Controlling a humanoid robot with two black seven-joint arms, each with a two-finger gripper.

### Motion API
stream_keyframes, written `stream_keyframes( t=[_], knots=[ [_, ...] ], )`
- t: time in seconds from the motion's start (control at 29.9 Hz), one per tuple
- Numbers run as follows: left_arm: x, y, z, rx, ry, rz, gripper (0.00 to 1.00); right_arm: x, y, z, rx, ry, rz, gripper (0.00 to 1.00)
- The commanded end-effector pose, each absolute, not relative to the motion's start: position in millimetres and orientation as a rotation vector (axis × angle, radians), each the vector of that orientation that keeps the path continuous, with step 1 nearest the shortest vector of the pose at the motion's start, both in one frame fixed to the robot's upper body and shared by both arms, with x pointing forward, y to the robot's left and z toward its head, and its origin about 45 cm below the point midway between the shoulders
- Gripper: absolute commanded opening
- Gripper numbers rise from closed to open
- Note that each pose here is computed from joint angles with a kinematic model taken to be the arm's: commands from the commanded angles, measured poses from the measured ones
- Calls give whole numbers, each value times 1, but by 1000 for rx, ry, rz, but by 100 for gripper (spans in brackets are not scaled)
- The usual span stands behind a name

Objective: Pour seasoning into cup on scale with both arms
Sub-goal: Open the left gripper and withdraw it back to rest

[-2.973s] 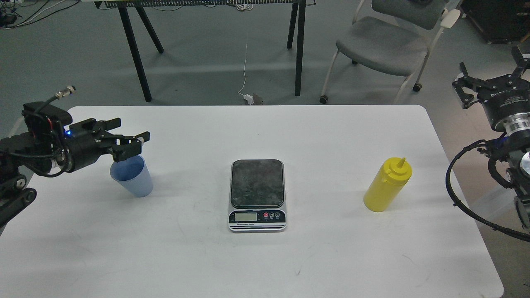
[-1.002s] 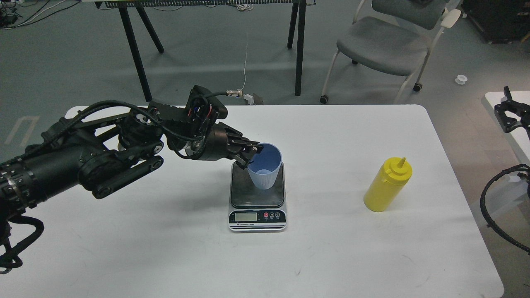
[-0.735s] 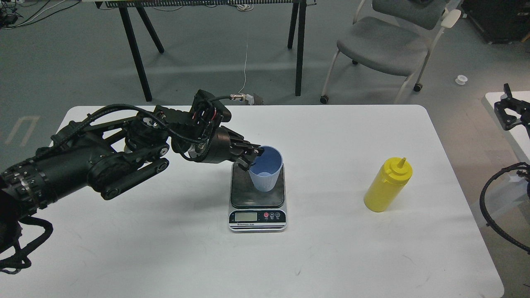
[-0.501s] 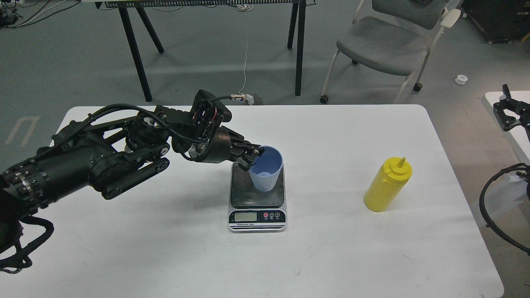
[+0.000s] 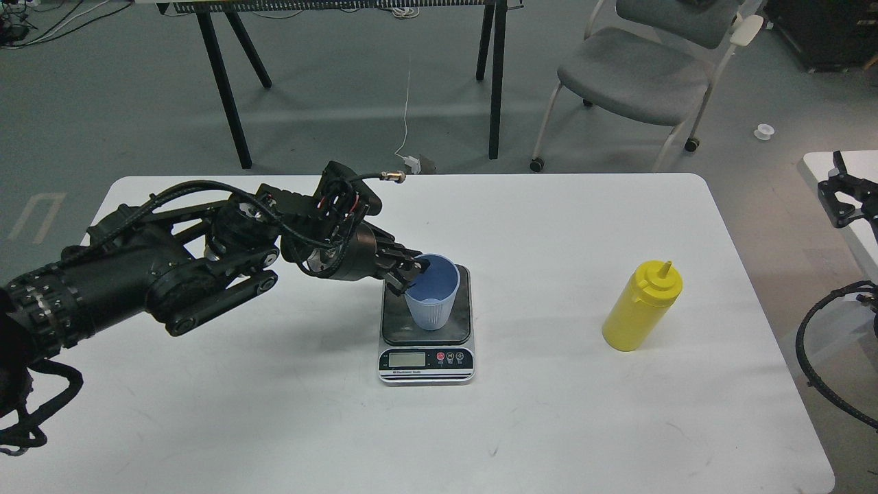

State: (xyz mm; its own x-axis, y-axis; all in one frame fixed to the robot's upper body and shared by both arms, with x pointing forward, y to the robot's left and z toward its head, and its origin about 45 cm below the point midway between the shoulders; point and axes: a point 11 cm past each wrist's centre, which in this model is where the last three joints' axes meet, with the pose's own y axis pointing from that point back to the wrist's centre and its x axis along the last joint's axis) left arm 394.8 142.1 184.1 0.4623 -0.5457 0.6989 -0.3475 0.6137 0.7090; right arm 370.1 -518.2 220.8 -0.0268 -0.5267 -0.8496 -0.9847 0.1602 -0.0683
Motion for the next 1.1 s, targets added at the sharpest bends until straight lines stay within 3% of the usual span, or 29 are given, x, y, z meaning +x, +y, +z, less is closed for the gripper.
stream_keyframes(
  t=[0.0,0.1,0.37,0.43,0.67,0.87,1.07],
  knots=[
    [397,141,190,943,-1135,-134,63,370,-518,221,-1468,1662,745,99],
    [399,136,203,878,-1096,-74,82,370,-519,221,-1469,1663,744,100],
    [419,128,290,441,-750,307,93,343,-509,220,-1576,1654,780,99],
    [429,135,314,293,-622,421,99,325,-497,209,-1611,1641,837,99],
    [468,188,362,-231,-93,772,99,251,-468,163,-1611,1650,1046,99],
    [500,280,338,-485,209,1074,100,211,-441,132,-1519,1622,1164,99],
    [488,353,282,-706,431,1277,100,202,-418,125,-1511,1570,1220,99]
  ],
)
